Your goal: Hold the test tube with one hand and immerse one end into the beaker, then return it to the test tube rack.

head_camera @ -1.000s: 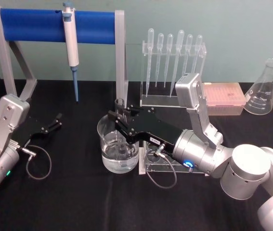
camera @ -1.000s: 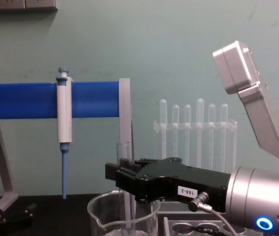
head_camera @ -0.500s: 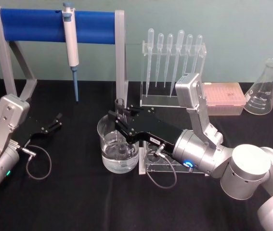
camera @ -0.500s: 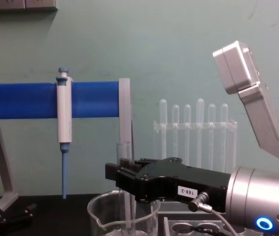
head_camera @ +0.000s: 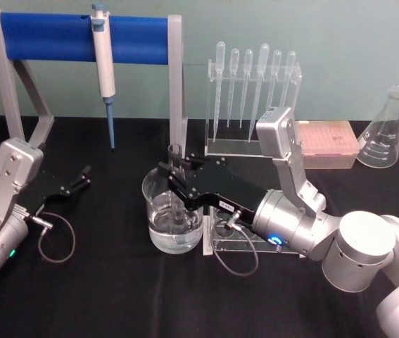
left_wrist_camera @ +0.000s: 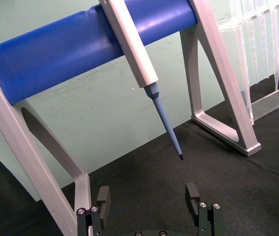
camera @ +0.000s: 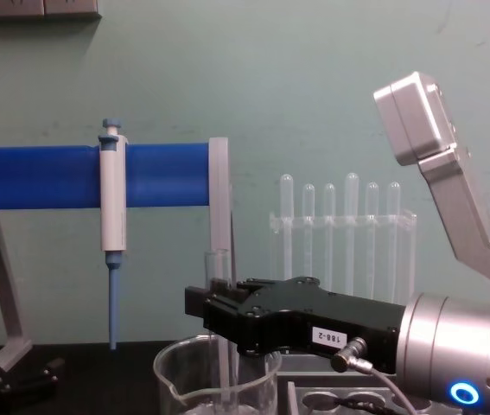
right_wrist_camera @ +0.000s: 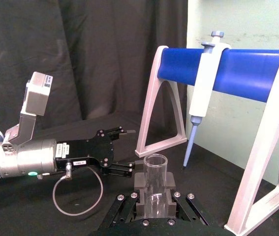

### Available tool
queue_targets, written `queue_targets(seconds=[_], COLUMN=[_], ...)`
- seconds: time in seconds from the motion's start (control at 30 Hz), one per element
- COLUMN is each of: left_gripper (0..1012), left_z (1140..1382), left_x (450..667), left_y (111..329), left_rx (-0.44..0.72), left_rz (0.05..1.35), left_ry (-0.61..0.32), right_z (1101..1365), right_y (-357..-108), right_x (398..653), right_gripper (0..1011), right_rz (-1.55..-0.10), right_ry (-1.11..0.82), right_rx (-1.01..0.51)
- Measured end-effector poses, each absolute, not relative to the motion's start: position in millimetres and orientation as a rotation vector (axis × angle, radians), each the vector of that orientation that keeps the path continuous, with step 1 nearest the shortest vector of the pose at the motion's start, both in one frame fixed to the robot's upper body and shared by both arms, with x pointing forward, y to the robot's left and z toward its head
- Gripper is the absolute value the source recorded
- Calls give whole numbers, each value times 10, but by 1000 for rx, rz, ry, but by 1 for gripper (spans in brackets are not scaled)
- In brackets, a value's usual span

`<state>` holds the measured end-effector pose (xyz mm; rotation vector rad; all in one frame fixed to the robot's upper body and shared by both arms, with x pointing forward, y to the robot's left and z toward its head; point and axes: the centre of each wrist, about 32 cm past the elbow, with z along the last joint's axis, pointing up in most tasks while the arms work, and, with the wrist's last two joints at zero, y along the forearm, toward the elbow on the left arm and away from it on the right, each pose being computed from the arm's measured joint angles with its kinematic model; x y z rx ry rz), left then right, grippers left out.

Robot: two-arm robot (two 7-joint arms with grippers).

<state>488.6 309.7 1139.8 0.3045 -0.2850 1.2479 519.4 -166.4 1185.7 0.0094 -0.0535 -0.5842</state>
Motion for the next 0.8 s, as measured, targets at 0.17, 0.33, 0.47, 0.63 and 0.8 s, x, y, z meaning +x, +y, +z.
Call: queue_targets(seconds=[0.17, 0.33, 0.47, 0.63, 0.8], left_gripper=[1000, 1000, 1000, 1000, 1000], left_z=[11398, 11398, 11398, 11398, 11398], left_x=[4886, 4886, 4886, 4886, 4886], left_y=[3097, 3097, 3097, 3097, 3097], left_rx=[305, 304, 304, 305, 304], left_rz=[1248, 1248, 1248, 1248, 1248], left_ry=[-285, -285, -285, -285, -285], right_z=[11857, 11857, 11857, 11857, 11857], right_y=[-1664, -1664, -1664, -1664, -1664], right_x=[5194, 5194, 5194, 5194, 5194], right_gripper=[227, 227, 227, 227, 227], right_rz=[-584, -584, -584, -584, -584], right_ry=[-54, -53, -54, -54, -53], right_rx=[10, 9, 10, 10, 10])
